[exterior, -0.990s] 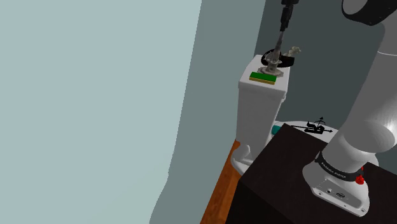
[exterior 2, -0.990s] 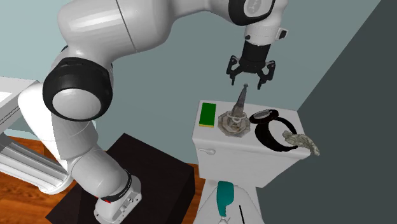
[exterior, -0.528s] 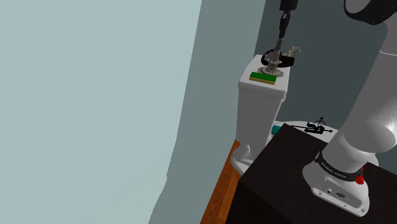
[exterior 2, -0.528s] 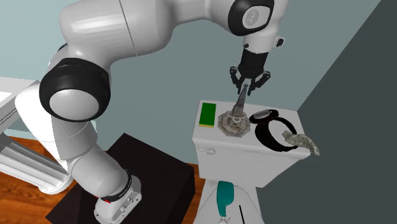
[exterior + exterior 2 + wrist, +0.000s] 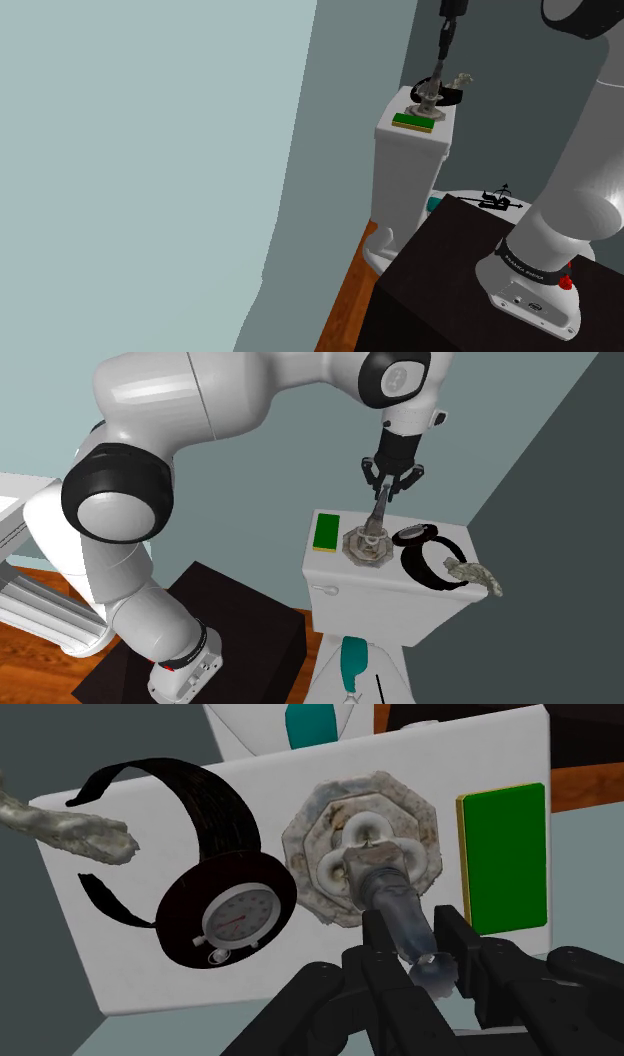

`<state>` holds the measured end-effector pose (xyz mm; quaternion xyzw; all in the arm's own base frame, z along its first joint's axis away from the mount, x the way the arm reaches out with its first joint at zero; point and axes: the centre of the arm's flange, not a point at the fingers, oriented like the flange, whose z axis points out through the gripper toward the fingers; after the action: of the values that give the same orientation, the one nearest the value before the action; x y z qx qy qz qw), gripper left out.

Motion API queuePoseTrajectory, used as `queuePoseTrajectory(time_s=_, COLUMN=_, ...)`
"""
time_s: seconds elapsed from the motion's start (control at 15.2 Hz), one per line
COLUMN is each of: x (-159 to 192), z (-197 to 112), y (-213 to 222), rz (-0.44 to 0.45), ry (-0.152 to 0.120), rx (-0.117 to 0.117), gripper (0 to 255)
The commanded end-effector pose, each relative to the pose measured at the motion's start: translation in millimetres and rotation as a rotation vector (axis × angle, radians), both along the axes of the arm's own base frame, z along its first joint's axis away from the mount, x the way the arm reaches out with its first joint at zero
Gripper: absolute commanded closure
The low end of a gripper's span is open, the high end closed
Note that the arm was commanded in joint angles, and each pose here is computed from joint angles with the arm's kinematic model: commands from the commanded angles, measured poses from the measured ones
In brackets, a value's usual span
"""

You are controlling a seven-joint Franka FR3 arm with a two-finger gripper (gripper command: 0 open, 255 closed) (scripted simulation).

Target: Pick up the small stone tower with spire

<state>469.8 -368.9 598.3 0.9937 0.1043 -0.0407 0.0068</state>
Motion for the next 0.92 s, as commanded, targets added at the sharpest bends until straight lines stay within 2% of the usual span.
queuePoseTrajectory(time_s=0.0, x=-0.4, z=5.3, y=0.0, rz=0.0, ry=0.0, rx=0.0, gripper=255)
queuePoseTrajectory(time_s=0.86, x=-0.4, z=74.0, y=0.0, rz=0.0, ry=0.0, rx=0.0, gripper=255)
